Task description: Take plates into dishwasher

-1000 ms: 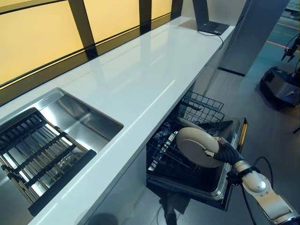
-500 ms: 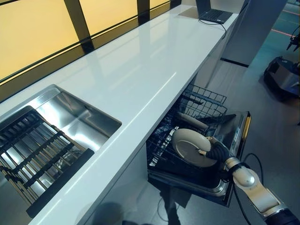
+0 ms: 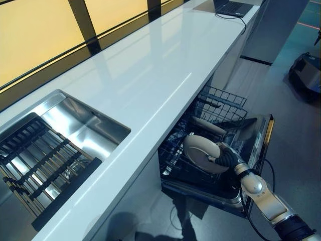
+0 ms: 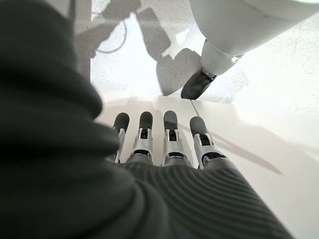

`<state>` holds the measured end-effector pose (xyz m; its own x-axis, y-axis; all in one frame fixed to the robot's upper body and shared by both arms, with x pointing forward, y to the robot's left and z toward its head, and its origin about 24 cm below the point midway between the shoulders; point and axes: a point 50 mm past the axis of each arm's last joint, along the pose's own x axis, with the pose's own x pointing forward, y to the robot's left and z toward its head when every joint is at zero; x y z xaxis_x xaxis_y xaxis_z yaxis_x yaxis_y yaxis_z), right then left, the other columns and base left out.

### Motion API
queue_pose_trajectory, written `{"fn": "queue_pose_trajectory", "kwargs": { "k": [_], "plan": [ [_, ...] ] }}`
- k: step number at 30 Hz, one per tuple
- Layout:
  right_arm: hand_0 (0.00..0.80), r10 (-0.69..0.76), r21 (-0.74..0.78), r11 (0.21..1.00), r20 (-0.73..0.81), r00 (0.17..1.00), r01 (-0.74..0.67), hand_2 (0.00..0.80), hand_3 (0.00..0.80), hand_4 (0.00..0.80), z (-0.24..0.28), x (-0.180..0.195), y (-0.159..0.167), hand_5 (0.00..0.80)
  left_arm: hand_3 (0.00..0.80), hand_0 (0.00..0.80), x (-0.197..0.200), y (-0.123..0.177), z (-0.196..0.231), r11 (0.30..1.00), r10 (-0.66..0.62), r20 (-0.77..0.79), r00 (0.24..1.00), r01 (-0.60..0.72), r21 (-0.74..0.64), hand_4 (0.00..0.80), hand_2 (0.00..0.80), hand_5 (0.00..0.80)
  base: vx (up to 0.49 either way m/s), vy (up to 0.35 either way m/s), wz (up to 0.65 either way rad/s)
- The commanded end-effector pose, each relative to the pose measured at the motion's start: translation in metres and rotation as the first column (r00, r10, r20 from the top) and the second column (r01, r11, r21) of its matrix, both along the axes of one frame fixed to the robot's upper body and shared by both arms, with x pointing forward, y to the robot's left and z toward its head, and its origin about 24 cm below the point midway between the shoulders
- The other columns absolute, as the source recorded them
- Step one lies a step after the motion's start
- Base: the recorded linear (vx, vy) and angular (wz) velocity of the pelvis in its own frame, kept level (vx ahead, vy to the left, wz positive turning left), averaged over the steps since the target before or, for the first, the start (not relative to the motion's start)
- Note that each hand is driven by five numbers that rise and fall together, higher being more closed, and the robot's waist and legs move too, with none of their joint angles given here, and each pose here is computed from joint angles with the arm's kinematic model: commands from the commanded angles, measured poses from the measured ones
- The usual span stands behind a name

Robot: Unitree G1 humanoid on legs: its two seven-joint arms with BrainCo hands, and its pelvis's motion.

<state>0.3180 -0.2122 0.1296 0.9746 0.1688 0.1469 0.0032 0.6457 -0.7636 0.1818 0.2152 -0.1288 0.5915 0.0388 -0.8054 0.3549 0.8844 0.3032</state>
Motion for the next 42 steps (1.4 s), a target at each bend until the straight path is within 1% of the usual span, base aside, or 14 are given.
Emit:
{"fn": "queue_pose_trajectory", "kwargs": {
  "k": [1,17,29,42],
  "plan": [
    [0.8,0.038,-0.02,0.999,0.137,0.99,-0.035,0.8,0.8,0.8,0.035,0.012,0.013,0.8,0.0,0.0,0.018,0.001,0.008,0.998,-0.05,0.017,0.999,0.05,0.025,0.0,0.0,0.0,0.0,0.0,0.0],
    [0.8,0.064,-0.189,0.981,0.107,0.992,-0.043,0.8,0.8,0.8,0.036,0.028,0.025,0.8,0.0,0.0,0.028,-0.004,0.012,0.996,-0.089,0.03,0.996,0.088,0.033,0.0,0.0,0.0,-0.009,0.0,0.02],
    [0.8,0.073,-0.344,0.938,0.1,0.992,-0.034,0.8,0.8,0.8,0.029,0.036,0.033,0.8,0.0,0.0,0.039,-0.009,0.018,0.993,-0.115,0.047,0.992,0.113,0.04,0.0,0.0,0.0,-0.008,-0.003,0.03],
    [0.8,0.039,-0.294,0.955,0.055,0.998,-0.021,0.8,0.8,0.8,0.012,0.04,0.042,0.8,0.0,0.0,0.045,-0.013,0.021,0.991,-0.129,0.055,0.99,0.127,0.042,0.0,0.0,0.0,0.0,0.0,0.0]
  ]
}}
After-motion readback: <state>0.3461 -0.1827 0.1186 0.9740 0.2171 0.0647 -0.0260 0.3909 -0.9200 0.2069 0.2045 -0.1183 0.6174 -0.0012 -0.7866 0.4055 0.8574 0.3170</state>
